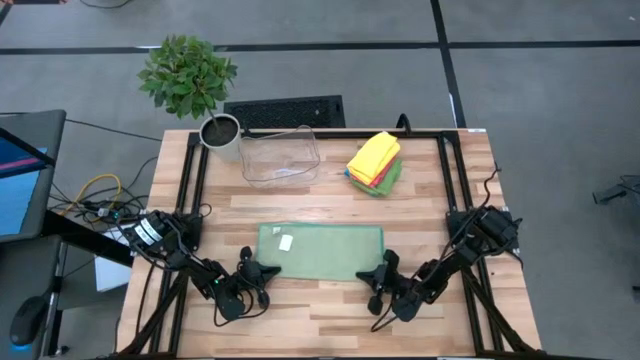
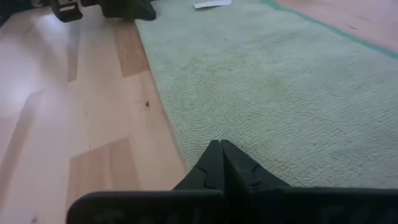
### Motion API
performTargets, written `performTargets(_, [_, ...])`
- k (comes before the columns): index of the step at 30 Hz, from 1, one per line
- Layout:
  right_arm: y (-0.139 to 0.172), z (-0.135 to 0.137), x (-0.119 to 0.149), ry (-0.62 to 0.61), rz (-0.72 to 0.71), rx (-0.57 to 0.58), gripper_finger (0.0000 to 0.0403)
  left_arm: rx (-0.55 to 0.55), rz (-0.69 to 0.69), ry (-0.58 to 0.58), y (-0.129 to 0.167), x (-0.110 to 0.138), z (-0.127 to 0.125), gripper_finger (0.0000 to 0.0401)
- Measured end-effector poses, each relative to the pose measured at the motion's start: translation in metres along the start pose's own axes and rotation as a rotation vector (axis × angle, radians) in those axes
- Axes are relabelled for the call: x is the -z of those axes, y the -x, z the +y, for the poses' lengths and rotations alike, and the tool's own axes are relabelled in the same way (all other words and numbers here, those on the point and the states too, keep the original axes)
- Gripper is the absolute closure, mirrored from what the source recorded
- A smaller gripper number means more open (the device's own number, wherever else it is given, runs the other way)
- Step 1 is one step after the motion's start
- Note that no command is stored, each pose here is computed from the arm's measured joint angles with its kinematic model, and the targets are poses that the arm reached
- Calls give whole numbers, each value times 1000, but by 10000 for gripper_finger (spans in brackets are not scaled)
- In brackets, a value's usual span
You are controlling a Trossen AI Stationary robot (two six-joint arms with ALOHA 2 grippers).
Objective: Fold microfiber towels
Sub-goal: Fold the light green microfiber cloth
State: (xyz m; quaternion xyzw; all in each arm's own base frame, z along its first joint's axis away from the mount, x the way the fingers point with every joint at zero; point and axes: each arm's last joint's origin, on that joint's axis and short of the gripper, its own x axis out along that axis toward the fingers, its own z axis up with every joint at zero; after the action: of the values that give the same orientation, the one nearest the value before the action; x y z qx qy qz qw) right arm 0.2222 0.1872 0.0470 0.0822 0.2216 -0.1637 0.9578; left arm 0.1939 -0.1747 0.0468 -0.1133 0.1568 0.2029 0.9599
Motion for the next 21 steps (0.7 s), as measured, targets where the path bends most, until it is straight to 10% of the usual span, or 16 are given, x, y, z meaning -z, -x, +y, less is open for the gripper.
performTargets(13, [37,17,-28,120,-228,30,394,-2,-3,3,0,0,0,401])
performTargets(21, [35,2,12,28,-166,98,393,-3,-4,4,0,0,0,401])
